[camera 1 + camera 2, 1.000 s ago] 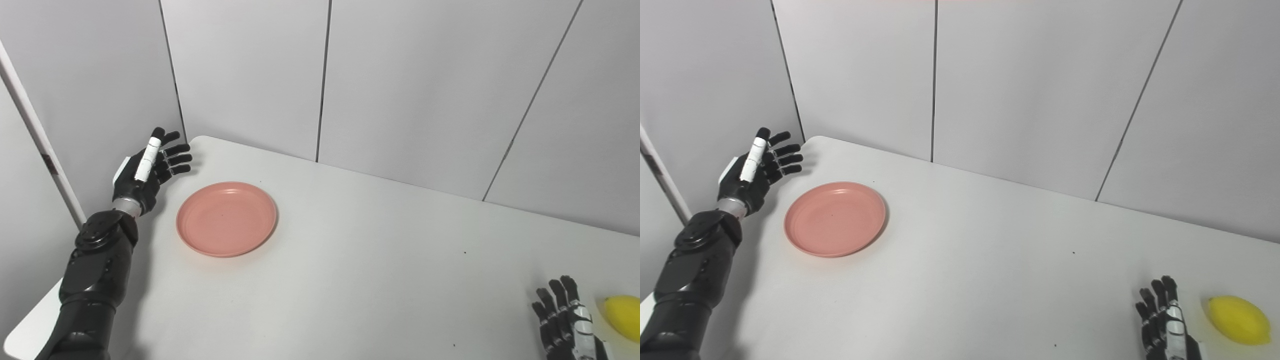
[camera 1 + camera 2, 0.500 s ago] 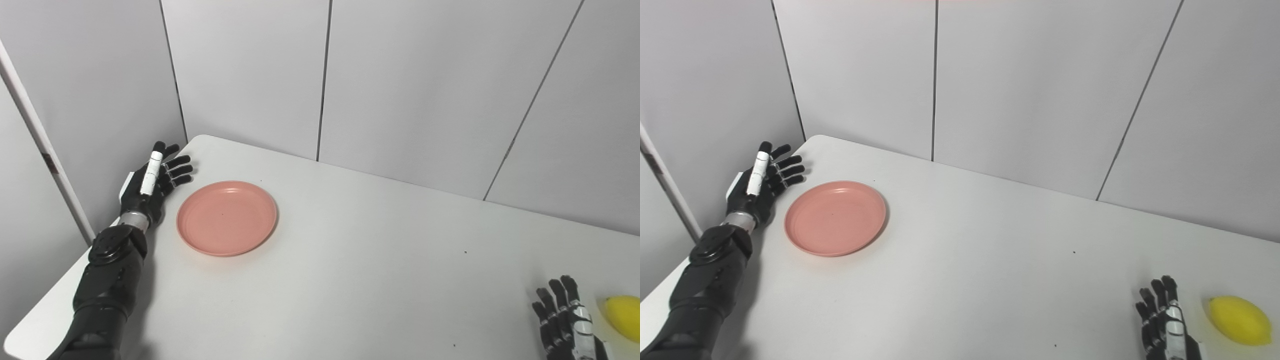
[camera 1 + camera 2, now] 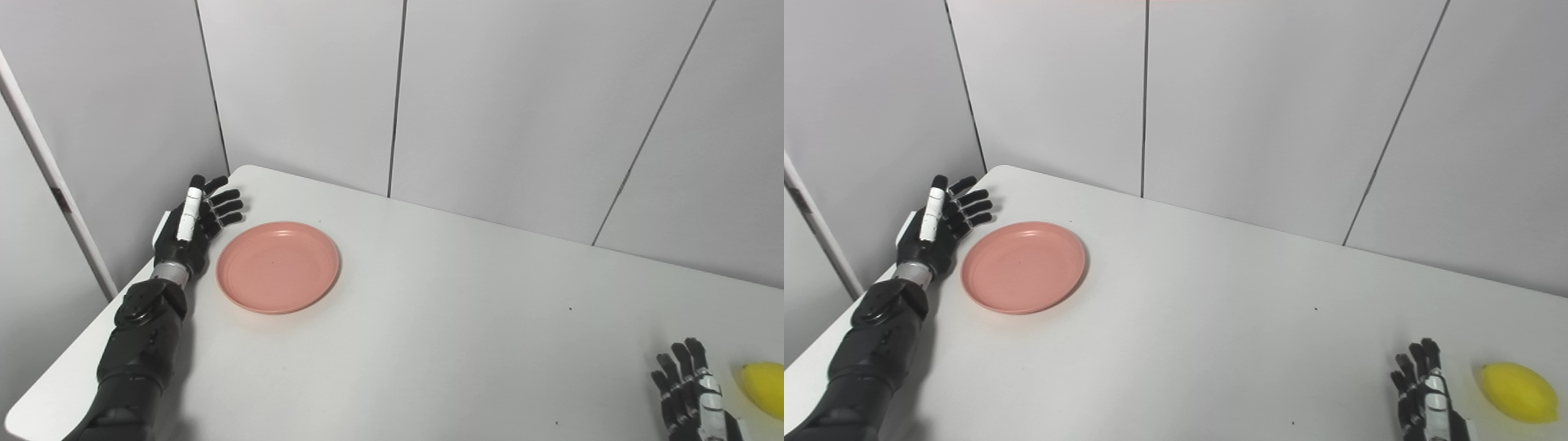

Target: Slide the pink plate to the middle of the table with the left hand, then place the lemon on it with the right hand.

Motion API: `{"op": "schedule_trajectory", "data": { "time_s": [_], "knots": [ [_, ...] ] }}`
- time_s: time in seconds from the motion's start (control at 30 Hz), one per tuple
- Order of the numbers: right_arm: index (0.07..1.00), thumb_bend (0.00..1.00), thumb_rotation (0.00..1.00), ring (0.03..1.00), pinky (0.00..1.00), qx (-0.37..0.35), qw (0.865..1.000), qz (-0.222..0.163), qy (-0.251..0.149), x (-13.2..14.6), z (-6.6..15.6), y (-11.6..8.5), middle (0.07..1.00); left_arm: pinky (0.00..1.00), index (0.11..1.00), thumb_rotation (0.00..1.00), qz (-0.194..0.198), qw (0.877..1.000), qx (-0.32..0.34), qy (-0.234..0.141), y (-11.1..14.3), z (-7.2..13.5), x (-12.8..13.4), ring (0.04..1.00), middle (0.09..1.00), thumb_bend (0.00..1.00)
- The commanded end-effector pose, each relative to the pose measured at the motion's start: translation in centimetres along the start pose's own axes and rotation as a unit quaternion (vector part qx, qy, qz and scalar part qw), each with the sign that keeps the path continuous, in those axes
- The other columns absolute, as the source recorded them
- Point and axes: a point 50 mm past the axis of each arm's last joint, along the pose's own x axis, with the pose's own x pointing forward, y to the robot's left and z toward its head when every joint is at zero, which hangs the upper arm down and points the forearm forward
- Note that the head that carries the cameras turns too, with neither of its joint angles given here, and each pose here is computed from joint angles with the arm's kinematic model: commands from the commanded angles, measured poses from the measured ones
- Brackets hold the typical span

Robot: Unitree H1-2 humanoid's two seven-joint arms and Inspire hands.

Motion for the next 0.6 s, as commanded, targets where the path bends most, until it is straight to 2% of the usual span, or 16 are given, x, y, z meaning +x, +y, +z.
{"op": "schedule_trajectory", "data": {
  "time_s": [0.0,0.4,0.57],
  "knots": [
    [1.0,0.59,0.89,0.982,1.0,0.028,0.998,-0.016,0.046,-2.7,-3.0,0.7,0.998,0.68,0.761,0.78,-0.022,1.0,-0.001,-0.01,-0.5,1.1,0.4,0.689,0.688,0.98],
    [1.0,0.61,0.84,0.975,1.0,0.031,0.998,-0.019,0.052,-2.6,-3.0,1.1,1.0,0.65,0.752,0.76,-0.056,0.998,0.013,0.004,-1.9,0.8,-0.7,0.68,0.685,0.97],
    [1.0,0.62,0.83,0.972,1.0,0.03,0.998,-0.018,0.052,-2.5,-3.0,1.2,0.999,0.64,0.762,0.78,-0.068,0.997,0.019,0.008,-2.5,0.9,-1.2,0.674,0.665,0.92]
  ]
}}
